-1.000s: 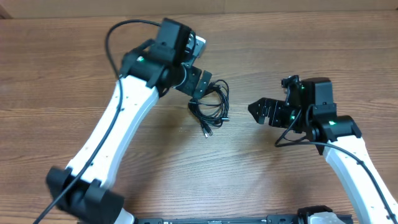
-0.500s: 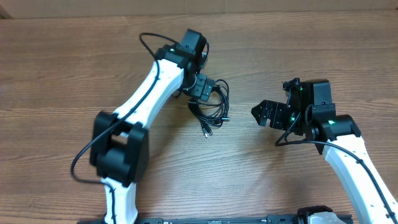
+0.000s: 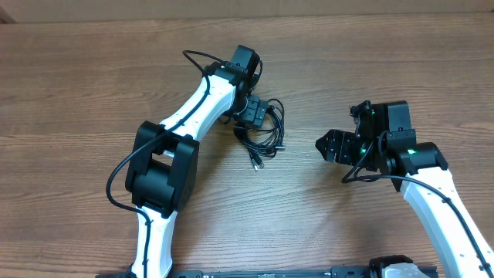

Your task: Untangle cables

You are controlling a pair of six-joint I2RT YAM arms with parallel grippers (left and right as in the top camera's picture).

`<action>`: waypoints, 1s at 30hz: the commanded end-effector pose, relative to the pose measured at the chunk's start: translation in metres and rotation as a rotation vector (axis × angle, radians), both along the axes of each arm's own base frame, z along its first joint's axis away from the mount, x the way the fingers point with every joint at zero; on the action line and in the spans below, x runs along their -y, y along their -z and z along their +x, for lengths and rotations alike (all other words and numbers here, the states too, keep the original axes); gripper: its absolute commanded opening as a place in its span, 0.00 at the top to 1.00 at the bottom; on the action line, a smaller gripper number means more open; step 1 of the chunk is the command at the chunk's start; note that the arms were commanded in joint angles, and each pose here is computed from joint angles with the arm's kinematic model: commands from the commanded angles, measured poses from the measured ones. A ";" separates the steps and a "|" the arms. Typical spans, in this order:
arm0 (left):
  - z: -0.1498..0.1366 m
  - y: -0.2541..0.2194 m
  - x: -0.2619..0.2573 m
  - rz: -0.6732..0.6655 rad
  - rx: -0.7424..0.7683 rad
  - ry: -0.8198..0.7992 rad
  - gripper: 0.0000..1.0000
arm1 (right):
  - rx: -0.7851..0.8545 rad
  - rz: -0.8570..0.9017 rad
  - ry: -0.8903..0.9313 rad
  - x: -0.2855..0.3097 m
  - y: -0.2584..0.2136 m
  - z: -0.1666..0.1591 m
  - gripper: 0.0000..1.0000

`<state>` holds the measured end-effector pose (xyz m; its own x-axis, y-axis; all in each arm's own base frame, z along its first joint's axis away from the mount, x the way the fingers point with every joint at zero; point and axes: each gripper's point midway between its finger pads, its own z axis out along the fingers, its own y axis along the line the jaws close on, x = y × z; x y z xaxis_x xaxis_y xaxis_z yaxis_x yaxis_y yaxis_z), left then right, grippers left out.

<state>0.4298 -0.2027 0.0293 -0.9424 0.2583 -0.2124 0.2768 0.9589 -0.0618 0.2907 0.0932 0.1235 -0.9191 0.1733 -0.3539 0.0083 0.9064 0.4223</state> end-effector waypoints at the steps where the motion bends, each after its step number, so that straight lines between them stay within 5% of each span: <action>1: 0.004 -0.004 0.005 -0.037 0.005 -0.015 0.09 | 0.014 -0.009 -0.005 0.000 -0.004 0.002 0.21; 11: 0.000 0.004 0.002 -0.025 -0.007 -0.008 0.20 | 0.003 -0.042 0.012 0.006 -0.001 0.000 0.26; 13: -0.001 0.005 0.002 -0.024 -0.010 -0.008 0.41 | 0.004 -0.050 0.015 0.008 -0.001 0.001 0.33; 15: -0.003 0.007 0.001 -0.021 -0.015 -0.009 0.76 | 0.004 -0.050 0.015 0.008 -0.001 0.000 0.36; 16: -0.004 0.009 0.000 -0.019 -0.019 -0.009 0.82 | 0.002 -0.050 0.015 0.008 0.000 0.000 0.36; 20: -0.011 0.022 -0.005 -0.003 -0.035 -0.011 0.71 | -0.005 -0.051 0.015 0.008 0.000 -0.001 0.35; 26: -0.019 0.032 -0.008 0.005 -0.053 -0.011 0.67 | -0.006 -0.051 0.015 0.008 0.001 -0.002 0.35; 28: -0.019 0.032 -0.008 0.004 -0.053 -0.011 0.96 | -0.006 -0.051 0.015 0.008 0.001 -0.002 0.35; 30: -0.019 0.031 -0.006 -0.006 -0.058 -0.009 0.96 | -0.006 -0.051 0.015 0.008 0.001 -0.002 0.35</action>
